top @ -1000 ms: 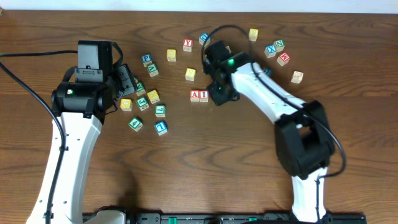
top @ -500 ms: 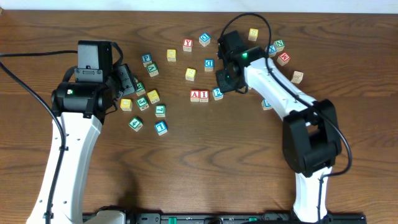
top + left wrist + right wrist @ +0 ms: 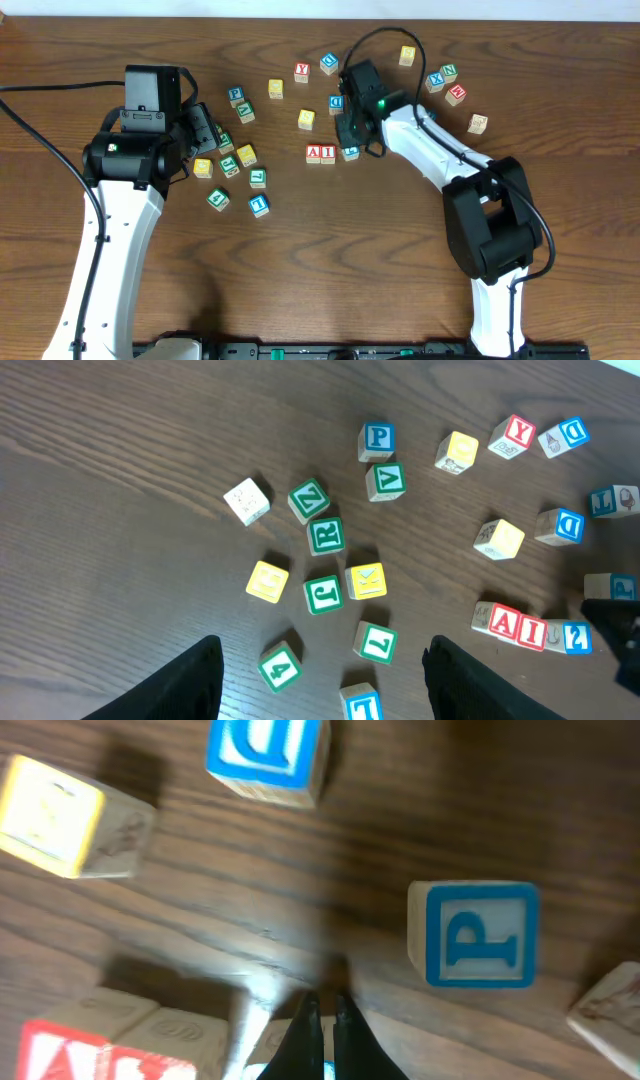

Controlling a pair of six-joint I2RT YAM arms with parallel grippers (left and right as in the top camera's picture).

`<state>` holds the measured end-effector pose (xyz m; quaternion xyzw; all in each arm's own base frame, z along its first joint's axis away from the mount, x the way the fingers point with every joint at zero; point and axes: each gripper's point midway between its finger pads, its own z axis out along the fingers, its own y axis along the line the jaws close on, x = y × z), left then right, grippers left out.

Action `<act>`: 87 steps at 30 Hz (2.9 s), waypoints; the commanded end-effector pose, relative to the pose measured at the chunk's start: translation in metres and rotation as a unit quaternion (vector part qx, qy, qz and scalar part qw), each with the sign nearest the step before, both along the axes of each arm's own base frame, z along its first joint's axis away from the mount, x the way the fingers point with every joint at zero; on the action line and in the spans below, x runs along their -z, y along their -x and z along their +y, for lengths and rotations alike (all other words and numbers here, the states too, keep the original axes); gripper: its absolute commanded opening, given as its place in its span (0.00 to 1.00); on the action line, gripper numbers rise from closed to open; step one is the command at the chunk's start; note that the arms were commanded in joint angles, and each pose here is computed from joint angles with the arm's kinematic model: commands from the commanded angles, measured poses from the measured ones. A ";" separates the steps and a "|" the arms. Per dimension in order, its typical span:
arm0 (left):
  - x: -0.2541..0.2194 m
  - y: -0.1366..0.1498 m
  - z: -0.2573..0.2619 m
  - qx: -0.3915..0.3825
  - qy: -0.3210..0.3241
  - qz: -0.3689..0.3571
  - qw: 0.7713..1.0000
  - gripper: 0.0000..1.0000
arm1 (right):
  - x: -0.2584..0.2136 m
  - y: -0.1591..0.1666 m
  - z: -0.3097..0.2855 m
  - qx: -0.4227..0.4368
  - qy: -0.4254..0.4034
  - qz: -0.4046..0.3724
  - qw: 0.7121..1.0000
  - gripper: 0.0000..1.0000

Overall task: Spell out AI2
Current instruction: 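Nudge the '2' block flush against the right side of 'I', then raise the right gripper away from the aligned blocks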

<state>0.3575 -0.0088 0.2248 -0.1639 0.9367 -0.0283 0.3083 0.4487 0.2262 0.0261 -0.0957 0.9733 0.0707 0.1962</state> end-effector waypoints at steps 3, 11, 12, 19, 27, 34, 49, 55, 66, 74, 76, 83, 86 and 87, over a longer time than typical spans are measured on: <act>-0.002 -0.001 0.002 -0.004 0.000 -0.002 1.000 0.64 | 0.013 0.006 -0.002 0.016 -0.004 0.011 1.000 0.01; -0.002 -0.001 0.002 -0.004 0.000 -0.002 1.000 0.64 | 0.010 0.002 -0.001 0.017 -0.010 0.001 1.000 0.01; -0.002 -0.001 0.002 -0.004 0.000 -0.002 1.000 0.64 | 0.009 0.000 -0.002 0.019 -0.011 -0.002 1.000 0.01; -0.002 -0.001 0.002 -0.004 0.000 -0.002 1.000 0.64 | -0.033 -0.006 -0.014 0.035 -0.032 -0.020 0.999 0.01; -0.002 -0.001 0.002 -0.004 0.000 -0.002 1.000 0.64 | -0.037 0.037 -0.022 0.073 -0.045 0.071 0.994 0.01; -0.002 -0.001 0.002 -0.004 0.000 -0.002 1.000 0.64 | -0.007 0.063 -0.030 0.114 -0.030 0.127 0.985 0.01; -0.002 -0.001 0.002 -0.004 0.000 -0.002 1.000 0.63 | 0.016 0.067 -0.015 0.108 -0.058 0.110 0.986 0.01; -0.002 -0.001 0.002 -0.004 0.000 -0.002 1.000 0.64 | 0.014 0.061 -0.010 0.104 -0.066 0.096 0.988 0.01; -0.002 -0.001 0.002 -0.004 0.000 -0.002 1.000 0.64 | 0.011 0.057 -0.001 0.096 -0.073 0.081 0.989 0.01; -0.002 -0.001 0.002 -0.004 0.000 -0.003 1.000 0.64 | 0.010 0.054 0.002 0.093 -0.079 0.073 0.990 0.01; -0.002 -0.001 0.002 -0.004 0.000 -0.002 1.000 0.63 | 0.009 0.053 0.003 0.092 -0.079 0.072 0.990 0.01; -0.002 -0.001 0.002 -0.004 0.000 -0.002 1.000 0.64 | 0.008 0.051 0.004 0.086 -0.081 0.065 0.991 0.01; -0.002 -0.001 0.002 -0.004 0.000 -0.002 1.000 0.64 | 0.008 0.050 0.005 0.082 -0.081 0.062 0.991 0.01; -0.002 -0.001 0.002 -0.004 0.000 -0.002 1.000 0.63 | 0.008 0.049 0.005 0.081 -0.081 0.061 0.992 0.01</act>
